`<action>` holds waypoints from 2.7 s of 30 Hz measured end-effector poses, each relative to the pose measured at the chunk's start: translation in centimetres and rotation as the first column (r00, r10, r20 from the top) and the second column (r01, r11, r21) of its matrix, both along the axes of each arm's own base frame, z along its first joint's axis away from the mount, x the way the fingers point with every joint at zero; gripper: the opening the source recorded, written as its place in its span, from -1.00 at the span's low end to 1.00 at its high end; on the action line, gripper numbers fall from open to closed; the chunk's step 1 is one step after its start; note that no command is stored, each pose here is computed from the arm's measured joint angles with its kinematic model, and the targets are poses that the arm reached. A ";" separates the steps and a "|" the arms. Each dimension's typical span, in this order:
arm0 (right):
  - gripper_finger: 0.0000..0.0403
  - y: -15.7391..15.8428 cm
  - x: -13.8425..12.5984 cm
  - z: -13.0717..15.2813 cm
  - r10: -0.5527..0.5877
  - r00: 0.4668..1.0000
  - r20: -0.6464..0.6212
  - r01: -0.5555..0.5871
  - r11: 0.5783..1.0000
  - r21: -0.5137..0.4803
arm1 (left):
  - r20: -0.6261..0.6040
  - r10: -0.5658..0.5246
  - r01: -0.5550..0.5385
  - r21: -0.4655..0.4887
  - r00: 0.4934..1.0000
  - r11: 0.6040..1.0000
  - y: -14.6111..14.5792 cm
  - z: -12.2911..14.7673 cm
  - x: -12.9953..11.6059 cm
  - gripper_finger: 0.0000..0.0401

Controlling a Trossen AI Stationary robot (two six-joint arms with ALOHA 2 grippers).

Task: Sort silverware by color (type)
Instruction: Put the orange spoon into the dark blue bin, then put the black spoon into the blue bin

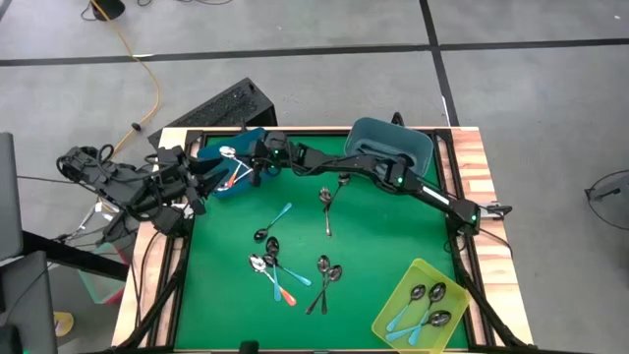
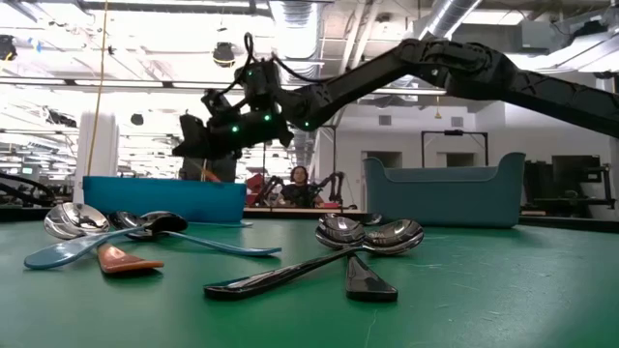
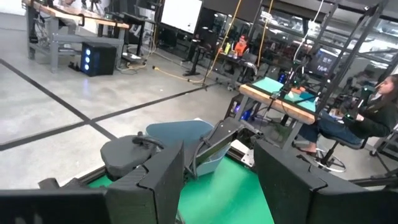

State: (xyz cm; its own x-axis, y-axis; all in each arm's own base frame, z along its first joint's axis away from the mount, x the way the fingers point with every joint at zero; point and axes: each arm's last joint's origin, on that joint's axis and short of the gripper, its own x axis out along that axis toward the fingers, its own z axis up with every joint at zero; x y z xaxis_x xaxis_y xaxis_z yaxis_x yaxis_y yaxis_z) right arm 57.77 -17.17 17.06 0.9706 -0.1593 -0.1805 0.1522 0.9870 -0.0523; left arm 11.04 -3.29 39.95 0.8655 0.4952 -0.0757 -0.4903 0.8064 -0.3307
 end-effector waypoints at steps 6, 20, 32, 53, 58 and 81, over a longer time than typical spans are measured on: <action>-0.91 -0.3 -0.2 -0.6 -0.008 0.999 -0.049 0.009 1.000 0.023 | -0.003 -0.003 0.003 -0.001 1.000 1.000 0.0 0.0 0.0 -0.11; -0.91 -0.9 -0.4 -0.8 -0.166 0.985 -0.042 0.171 0.959 0.224 | 0.000 -0.002 0.002 -0.016 1.000 1.000 0.0 -0.1 0.1 -0.11; -0.91 -0.7 -0.3 -0.7 -0.209 0.977 -0.029 0.208 0.927 0.311 | 0.000 -0.002 0.002 -0.016 1.000 1.000 0.0 -0.1 0.1 -0.11; -0.90 -0.1 -0.1 -2.8 -0.221 0.971 -0.094 0.239 0.915 0.326 | -0.021 0.006 -0.006 -0.042 1.000 0.999 0.0 -0.6 0.0 -0.11; -0.80 -0.1 -0.2 -3.3 -0.218 0.969 -0.120 0.246 0.912 0.327 | -0.022 0.006 -0.007 -0.041 1.000 0.999 0.0 -0.6 0.0 -0.11; -0.72 -0.9 -1.1 2.2 -0.183 0.983 -0.027 0.182 0.925 0.333 | -0.019 0.010 -0.012 -0.069 1.000 0.998 0.0 -0.8 0.0 -0.11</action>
